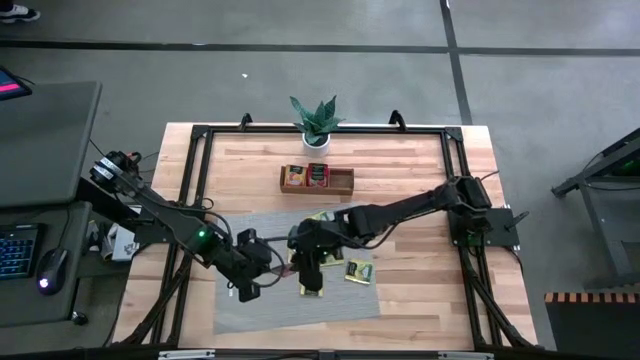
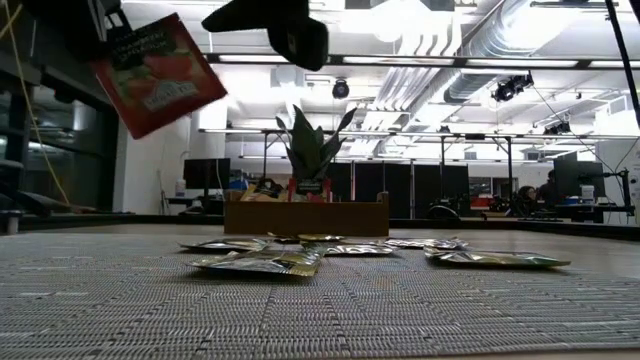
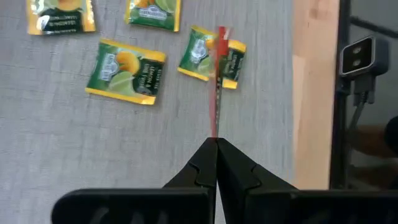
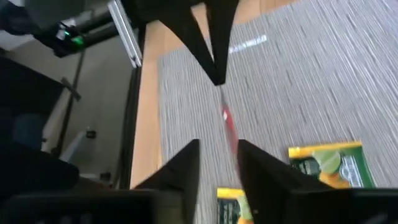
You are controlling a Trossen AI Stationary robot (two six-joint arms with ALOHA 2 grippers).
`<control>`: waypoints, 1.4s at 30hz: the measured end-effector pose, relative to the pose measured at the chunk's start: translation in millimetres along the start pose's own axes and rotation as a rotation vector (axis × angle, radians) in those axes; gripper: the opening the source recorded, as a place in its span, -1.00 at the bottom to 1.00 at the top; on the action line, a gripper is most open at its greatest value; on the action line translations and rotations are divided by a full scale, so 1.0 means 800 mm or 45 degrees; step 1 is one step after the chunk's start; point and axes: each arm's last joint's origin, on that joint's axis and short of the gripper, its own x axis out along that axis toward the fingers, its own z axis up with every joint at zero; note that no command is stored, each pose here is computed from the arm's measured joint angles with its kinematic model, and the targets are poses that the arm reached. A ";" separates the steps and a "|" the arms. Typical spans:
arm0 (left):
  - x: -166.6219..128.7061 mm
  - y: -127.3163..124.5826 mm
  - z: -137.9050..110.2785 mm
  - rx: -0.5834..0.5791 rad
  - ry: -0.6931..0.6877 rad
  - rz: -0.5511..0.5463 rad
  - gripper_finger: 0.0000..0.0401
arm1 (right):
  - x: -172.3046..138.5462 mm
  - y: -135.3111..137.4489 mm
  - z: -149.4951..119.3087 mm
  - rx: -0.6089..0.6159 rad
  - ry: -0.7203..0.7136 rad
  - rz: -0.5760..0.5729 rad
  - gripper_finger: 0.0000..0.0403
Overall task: Pick & Place Tea
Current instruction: Put the red tea bag into the middle section of the wooden organizer
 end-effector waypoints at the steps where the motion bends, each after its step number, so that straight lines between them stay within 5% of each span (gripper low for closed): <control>1: -0.002 0.000 0.001 0.013 0.007 0.010 -1.00 | 0.000 -0.001 0.002 -0.009 -0.009 0.017 -0.39; 7: -0.006 0.003 0.011 0.023 -0.005 0.018 -1.00 | 0.000 0.000 0.007 -0.023 -0.039 0.062 -0.05; 15: -0.002 0.016 0.024 -0.023 0.003 0.019 -1.00 | 0.000 -0.001 0.010 -0.052 -0.082 0.029 -0.05; 28: -0.002 0.016 0.024 -0.024 -0.003 0.024 -1.00 | 0.000 -0.007 0.007 -0.081 -0.065 -0.058 -0.36; 42: -0.002 0.016 0.024 -0.024 -0.004 0.025 -1.00 | -0.001 -0.011 0.009 -0.073 -0.079 -0.087 -0.97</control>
